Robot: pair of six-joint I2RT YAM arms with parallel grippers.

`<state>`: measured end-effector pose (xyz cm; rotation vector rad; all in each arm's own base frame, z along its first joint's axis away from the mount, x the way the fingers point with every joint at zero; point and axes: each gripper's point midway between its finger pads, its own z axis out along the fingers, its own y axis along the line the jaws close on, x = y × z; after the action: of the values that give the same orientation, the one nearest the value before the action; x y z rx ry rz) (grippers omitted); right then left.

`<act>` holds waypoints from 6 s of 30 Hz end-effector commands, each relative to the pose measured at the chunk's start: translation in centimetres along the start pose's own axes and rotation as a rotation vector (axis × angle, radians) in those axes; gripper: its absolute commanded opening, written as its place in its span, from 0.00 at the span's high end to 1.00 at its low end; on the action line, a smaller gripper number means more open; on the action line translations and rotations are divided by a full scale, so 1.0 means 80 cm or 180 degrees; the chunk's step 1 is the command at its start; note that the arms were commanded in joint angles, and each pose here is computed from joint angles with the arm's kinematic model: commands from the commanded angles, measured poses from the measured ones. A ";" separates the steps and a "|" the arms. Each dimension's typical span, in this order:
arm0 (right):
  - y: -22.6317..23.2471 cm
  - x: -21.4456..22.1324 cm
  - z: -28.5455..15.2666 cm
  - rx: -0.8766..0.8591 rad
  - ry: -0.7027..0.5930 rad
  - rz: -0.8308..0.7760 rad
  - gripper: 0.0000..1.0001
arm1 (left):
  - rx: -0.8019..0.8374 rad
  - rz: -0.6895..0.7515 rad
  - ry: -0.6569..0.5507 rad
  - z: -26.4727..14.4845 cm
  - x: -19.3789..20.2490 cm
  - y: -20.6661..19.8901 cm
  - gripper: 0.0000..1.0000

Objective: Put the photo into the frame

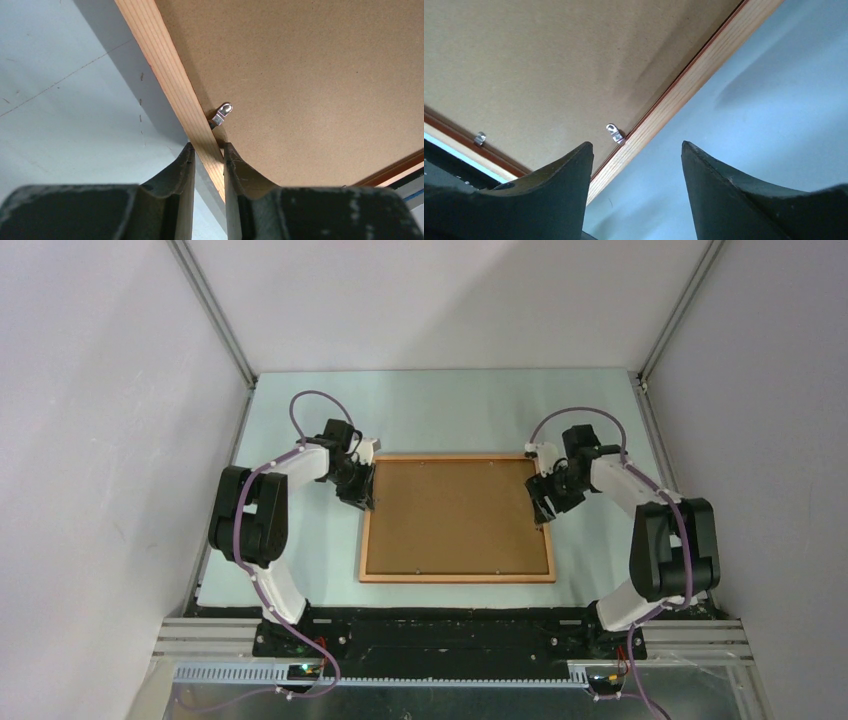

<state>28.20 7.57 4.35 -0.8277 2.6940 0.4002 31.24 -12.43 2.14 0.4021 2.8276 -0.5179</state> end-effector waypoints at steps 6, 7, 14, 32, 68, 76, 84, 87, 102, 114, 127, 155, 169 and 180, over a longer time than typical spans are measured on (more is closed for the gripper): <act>0.042 -0.030 -0.056 0.0178 -0.0365 -0.0616 0.27 | 0.0159 0.0117 -0.0067 0.000 -0.006 -0.010 0.64; 0.054 -0.030 -0.057 0.0144 -0.0367 -0.0707 0.27 | 0.0156 0.0122 -0.0081 -0.001 -0.007 -0.011 0.62; 0.127 -0.005 -0.046 -0.0054 -0.0338 -0.1283 0.27 | 0.0035 0.0198 -0.0255 -0.021 -0.019 -0.008 0.40; 0.200 0.048 0.011 -0.0068 0.0134 -0.2537 0.30 | -0.0634 0.0611 -0.0985 -0.100 -0.058 0.012 0.10; 0.259 0.028 0.047 -0.0224 0.0166 -0.3067 0.45 | -0.0896 0.0794 -0.0945 -0.108 -0.037 0.029 0.12; 0.259 0.034 0.056 -0.0252 0.0275 -0.3070 0.49 | -0.0908 0.0843 -0.0975 -0.113 -0.035 0.028 0.12; 0.260 0.038 0.059 -0.0244 0.0319 -0.3061 0.60 | -0.0905 0.0896 -0.1006 -0.118 -0.033 0.027 0.12; 0.261 0.037 0.056 -0.0254 0.0321 -0.3050 0.78 | -0.0903 0.0947 -0.1022 -0.120 -0.031 0.026 0.12; 0.287 -0.007 -0.002 -0.0600 0.0005 -0.2861 1.00 | -0.0331 0.1592 -0.1883 -0.200 -0.010 -0.058 0.09; 0.293 -0.033 -0.029 -0.0769 -0.0110 -0.2685 1.00 | -0.0888 0.2672 -0.2290 -0.255 0.007 -0.106 0.00; 0.286 -0.068 -0.057 -0.0946 -0.0245 -0.2355 1.00 | -0.1112 0.3661 -0.1967 -0.234 0.004 -0.157 0.00; 0.264 -0.108 -0.108 -0.1408 -0.0419 -0.1751 1.00 | -0.0937 0.4490 -0.1810 -0.164 0.023 -0.213 0.04; 0.263 -0.111 -0.119 -0.1541 -0.0444 -0.1638 1.00 | -0.1127 0.4663 -0.1633 -0.133 -0.004 -0.238 0.36; 0.261 -0.109 -0.120 -0.1548 -0.0451 -0.1626 1.00 | -0.1152 0.4643 -0.1653 -0.131 -0.010 -0.246 0.50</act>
<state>21.15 24.35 17.43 -1.5310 2.2407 0.8858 23.48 -24.90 15.56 1.7120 1.5073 0.2072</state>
